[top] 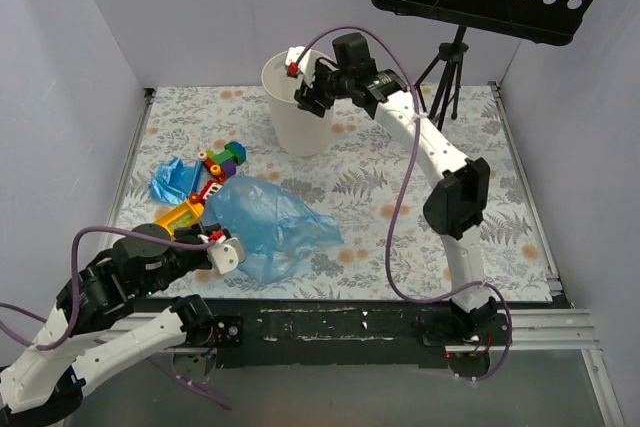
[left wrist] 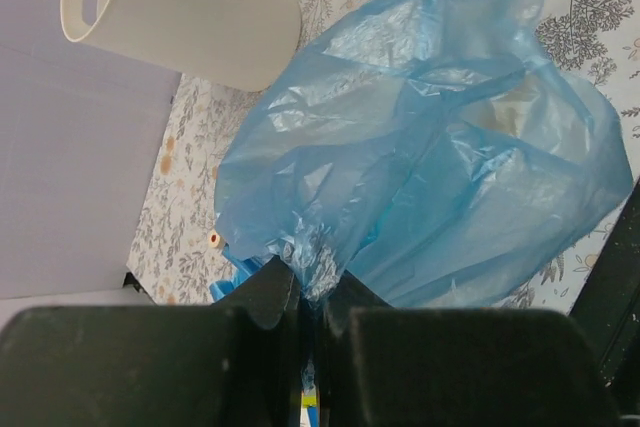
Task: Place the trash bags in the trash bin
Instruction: Move the trash bin to the center of the board.
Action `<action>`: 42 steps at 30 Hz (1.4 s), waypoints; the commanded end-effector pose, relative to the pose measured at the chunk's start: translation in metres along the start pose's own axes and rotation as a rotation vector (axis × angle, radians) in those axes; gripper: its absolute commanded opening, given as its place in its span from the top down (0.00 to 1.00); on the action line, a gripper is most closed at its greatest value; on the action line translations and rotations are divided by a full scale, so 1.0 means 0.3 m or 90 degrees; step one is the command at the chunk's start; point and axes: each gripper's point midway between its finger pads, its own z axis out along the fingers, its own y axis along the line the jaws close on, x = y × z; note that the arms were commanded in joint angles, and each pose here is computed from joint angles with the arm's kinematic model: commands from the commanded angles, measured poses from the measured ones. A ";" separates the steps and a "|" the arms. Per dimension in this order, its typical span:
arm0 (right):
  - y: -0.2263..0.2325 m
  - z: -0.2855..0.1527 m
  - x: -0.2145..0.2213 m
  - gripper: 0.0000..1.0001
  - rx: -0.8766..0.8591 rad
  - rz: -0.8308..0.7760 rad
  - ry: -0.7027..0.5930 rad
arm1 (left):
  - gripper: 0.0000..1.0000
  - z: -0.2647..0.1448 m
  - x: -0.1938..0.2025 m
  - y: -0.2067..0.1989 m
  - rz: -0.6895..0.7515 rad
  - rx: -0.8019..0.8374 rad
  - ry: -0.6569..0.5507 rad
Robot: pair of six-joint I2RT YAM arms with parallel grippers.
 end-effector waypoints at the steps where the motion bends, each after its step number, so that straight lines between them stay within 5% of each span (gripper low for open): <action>1: -0.014 -0.046 -0.056 0.35 -0.004 -0.078 0.019 | 1.00 0.015 -0.001 -0.010 -0.006 -0.004 -0.014; 7: 0.106 -0.010 0.109 0.40 -0.068 -0.066 0.095 | 1.00 0.032 0.018 -0.018 0.000 -0.009 -0.008; 13: 0.140 0.017 0.162 0.66 -0.112 -0.050 0.130 | 1.00 0.013 0.000 0.002 -0.004 -0.018 -0.016; 18: 0.166 -0.056 0.103 0.97 -0.116 -0.083 0.111 | 1.00 -0.006 -0.027 0.035 -0.021 -0.041 -0.034; 23: 0.214 -0.183 -0.044 0.99 -0.109 -0.120 0.076 | 1.00 -0.049 -0.086 0.121 -0.055 -0.110 -0.078; 30: 0.467 -0.350 -0.167 0.99 -0.185 -0.139 0.068 | 1.00 -0.125 -0.168 0.232 -0.077 -0.190 -0.141; 42: 0.701 -0.421 0.032 0.99 -0.206 -0.090 0.155 | 1.00 -0.208 -0.321 0.193 -0.091 -0.061 -0.226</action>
